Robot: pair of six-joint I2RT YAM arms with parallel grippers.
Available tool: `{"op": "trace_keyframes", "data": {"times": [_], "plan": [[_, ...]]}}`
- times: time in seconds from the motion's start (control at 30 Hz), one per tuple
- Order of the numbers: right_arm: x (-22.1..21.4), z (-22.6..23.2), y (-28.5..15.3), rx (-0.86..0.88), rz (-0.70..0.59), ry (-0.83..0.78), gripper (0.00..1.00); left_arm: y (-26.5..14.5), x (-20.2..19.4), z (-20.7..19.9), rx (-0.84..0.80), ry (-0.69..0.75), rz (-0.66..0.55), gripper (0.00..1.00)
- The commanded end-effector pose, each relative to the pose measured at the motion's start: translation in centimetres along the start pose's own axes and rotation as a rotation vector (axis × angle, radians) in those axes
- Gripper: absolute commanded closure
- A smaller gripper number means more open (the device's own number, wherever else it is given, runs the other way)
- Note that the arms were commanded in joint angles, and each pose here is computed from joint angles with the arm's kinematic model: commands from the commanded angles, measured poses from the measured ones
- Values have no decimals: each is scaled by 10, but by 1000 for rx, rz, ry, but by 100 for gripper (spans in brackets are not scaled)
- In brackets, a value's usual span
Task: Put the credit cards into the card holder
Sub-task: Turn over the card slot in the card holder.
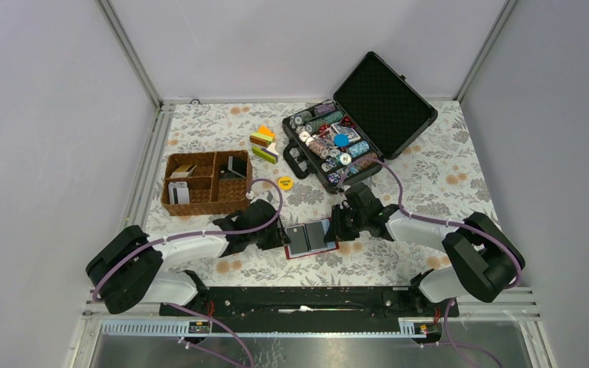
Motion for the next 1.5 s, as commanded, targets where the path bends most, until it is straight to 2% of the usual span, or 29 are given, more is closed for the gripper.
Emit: {"op": "trace_keyframes", "data": {"times": [0.0,0.3,0.7,1.0,1.23,1.37,1.47], "plan": [[9,12,-5,88,-61,21,78,6,-3,14,58,5,1,69],[19,21,-19,99,-125,7,79,5,-2,13,59,10,1,70],[30,43,-20,164,-130,-89,77,7,0,7,26,9,-13,69],[35,66,-4,175,-102,-153,76,2,7,5,-9,-8,-43,56],[34,73,10,175,-69,-172,74,-22,18,15,-15,-34,-133,46],[34,70,17,113,-67,-170,73,-36,26,18,-33,-35,-164,40],[32,63,20,50,-66,-172,71,-42,31,19,-41,-40,-171,39]]}}
Point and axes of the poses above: each gripper's point midway between its finger pads, its own y axis out along the fingers, its own z axis along the line the jaws close on, x = y × z, the point moved 9 cm from there along -y, back along the fingers, and after that the axes turned 13 degrees about -y, right-handed, at the moved point
